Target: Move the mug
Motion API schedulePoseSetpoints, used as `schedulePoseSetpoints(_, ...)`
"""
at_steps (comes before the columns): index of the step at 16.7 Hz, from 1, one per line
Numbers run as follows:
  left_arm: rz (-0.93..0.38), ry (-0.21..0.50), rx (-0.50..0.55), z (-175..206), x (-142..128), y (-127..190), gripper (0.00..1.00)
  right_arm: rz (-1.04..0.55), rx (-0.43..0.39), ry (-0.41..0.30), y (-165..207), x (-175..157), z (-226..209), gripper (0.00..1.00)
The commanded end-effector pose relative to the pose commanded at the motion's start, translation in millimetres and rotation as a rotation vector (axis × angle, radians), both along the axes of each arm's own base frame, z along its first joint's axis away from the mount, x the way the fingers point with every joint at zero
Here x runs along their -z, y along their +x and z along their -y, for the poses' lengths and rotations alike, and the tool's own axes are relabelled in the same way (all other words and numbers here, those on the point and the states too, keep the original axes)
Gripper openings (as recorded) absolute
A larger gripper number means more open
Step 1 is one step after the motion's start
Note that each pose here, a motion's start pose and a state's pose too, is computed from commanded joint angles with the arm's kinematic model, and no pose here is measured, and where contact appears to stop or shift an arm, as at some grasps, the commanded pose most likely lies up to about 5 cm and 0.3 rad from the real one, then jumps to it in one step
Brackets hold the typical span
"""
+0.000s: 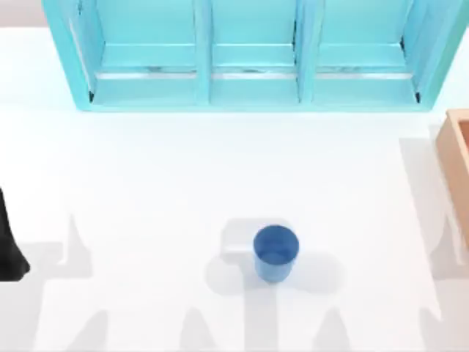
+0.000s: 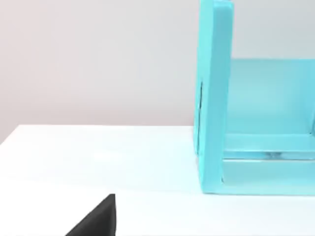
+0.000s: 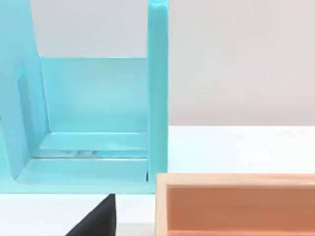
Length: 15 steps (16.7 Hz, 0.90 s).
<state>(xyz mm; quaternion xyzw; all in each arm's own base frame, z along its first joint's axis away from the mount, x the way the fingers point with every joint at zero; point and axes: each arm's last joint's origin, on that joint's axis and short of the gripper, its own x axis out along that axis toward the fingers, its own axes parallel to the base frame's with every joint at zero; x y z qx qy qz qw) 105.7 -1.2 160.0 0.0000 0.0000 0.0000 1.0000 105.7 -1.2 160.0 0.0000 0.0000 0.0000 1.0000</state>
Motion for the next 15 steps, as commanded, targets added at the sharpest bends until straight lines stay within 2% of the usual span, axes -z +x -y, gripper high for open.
schedulePoseSetpoints(4,-0.022,-0.019,-0.001,0,-5,0,1.0,0.0,0.0,0.0,0,0,0,1.0)
schedulePoseSetpoints(7,-0.113,-0.091,-0.007,1,-26,3,1.0,0.0,0.0,0.0,0,0,0,1.0)
schedulePoseSetpoints(11,-0.352,-0.226,-0.031,6,-68,24,1.0,0.0,0.0,0.0,0,0,0,1.0)
schedulePoseSetpoints(15,-0.703,-0.326,-0.085,25,-99,80,1.0,0.0,0.0,0.0,0,0,0,1.0)
